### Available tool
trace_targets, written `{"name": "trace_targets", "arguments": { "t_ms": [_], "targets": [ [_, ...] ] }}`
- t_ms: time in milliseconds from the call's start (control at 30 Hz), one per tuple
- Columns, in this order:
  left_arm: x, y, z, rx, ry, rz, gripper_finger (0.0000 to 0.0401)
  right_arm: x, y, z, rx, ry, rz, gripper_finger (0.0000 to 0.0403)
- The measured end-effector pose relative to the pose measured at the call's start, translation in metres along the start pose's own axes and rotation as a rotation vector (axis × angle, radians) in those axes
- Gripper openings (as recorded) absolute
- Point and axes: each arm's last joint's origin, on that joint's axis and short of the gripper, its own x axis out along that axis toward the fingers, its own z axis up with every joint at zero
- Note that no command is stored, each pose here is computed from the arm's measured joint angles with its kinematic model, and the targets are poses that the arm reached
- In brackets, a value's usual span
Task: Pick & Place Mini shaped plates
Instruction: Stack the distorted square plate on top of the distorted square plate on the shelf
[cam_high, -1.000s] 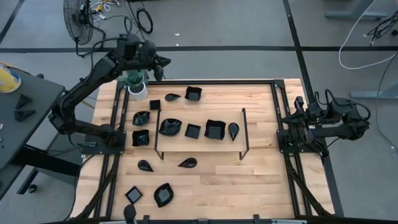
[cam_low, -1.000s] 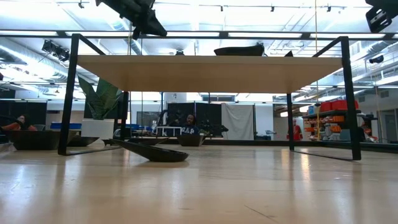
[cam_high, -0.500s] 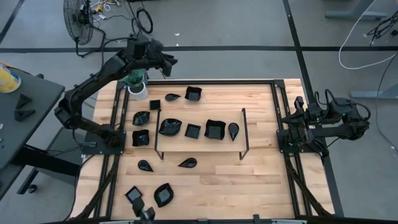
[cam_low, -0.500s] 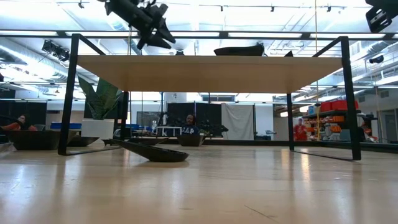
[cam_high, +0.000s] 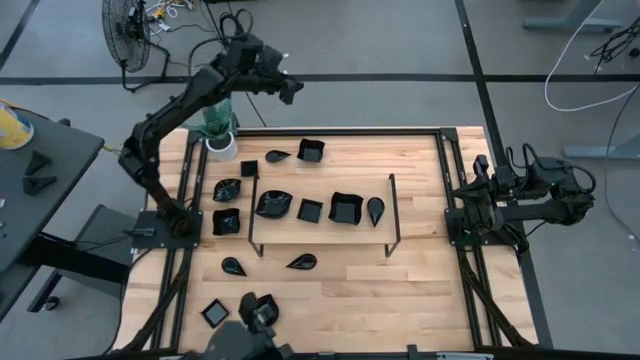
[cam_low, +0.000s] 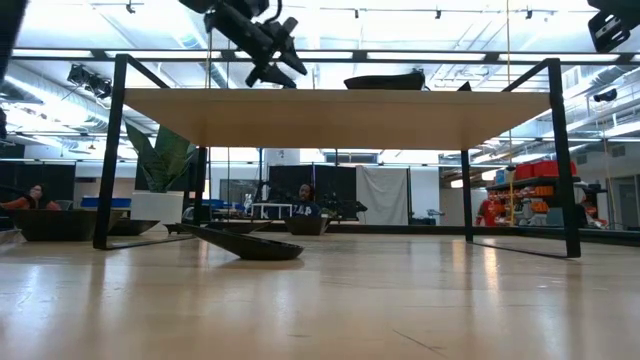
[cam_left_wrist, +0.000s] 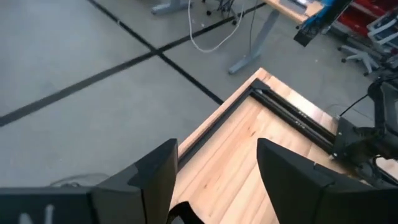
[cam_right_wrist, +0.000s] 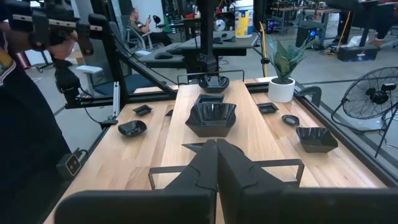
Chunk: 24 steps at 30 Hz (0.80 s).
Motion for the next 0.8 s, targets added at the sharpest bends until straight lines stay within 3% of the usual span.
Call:
{"name": "trace_targets", "arguments": {
  "t_ms": [233,567,800],
  "targets": [
    [0.035,0.012,-0.01,-0.051,0.16,-0.011,0.0218,0.0,0.0,0.0,0.0,0.0,0.0,0.0005],
    [0.076,0.03,-0.046,-0.14,0.383,0.017,0.0218,0.0,0.0,0.0,0.0,0.0,0.0,0.0005],
    [0.097,0.037,-0.063,-0.162,0.462,0.031,0.0218,0.0,0.0,0.0,0.0,0.0,0.0,0.0005]
  ]
}}
